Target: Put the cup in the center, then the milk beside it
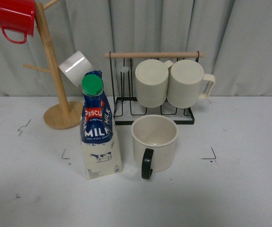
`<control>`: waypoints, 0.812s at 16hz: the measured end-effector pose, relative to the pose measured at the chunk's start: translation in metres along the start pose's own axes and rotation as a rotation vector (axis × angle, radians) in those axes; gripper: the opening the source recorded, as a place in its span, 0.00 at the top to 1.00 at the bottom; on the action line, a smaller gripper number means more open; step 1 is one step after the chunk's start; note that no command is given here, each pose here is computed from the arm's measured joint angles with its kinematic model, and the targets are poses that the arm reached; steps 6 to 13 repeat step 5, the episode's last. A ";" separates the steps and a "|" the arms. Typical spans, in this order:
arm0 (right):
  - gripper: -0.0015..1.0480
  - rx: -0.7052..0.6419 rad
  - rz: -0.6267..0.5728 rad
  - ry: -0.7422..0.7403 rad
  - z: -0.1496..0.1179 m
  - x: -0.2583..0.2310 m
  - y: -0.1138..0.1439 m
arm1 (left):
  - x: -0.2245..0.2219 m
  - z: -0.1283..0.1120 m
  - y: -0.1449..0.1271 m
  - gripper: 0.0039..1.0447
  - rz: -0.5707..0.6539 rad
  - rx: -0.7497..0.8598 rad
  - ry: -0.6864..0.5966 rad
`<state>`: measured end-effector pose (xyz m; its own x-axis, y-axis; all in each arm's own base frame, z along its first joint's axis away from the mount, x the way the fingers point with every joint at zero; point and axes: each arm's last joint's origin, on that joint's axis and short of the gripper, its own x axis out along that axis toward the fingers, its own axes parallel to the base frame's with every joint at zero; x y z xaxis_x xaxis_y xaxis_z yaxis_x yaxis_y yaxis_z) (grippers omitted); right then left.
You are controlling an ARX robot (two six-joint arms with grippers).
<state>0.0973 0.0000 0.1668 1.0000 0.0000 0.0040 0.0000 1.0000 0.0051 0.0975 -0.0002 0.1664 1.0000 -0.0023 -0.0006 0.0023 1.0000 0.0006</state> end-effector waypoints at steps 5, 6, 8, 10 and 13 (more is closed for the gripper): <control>0.06 0.000 0.000 0.000 0.000 0.000 0.000 | 0.000 0.000 0.000 0.06 0.000 0.000 0.000; 0.06 0.000 0.000 0.000 0.000 0.000 0.000 | 0.000 0.000 0.000 0.06 0.000 0.000 0.000; 0.06 0.000 0.000 0.000 0.000 0.000 0.000 | 0.000 0.000 0.000 0.06 0.000 0.000 0.000; 0.06 0.000 0.000 0.000 0.000 0.000 0.000 | 0.000 0.000 0.000 0.06 0.000 0.000 0.000; 0.06 0.000 0.000 0.000 0.000 0.000 0.000 | 0.000 0.000 0.000 0.06 0.000 0.000 0.000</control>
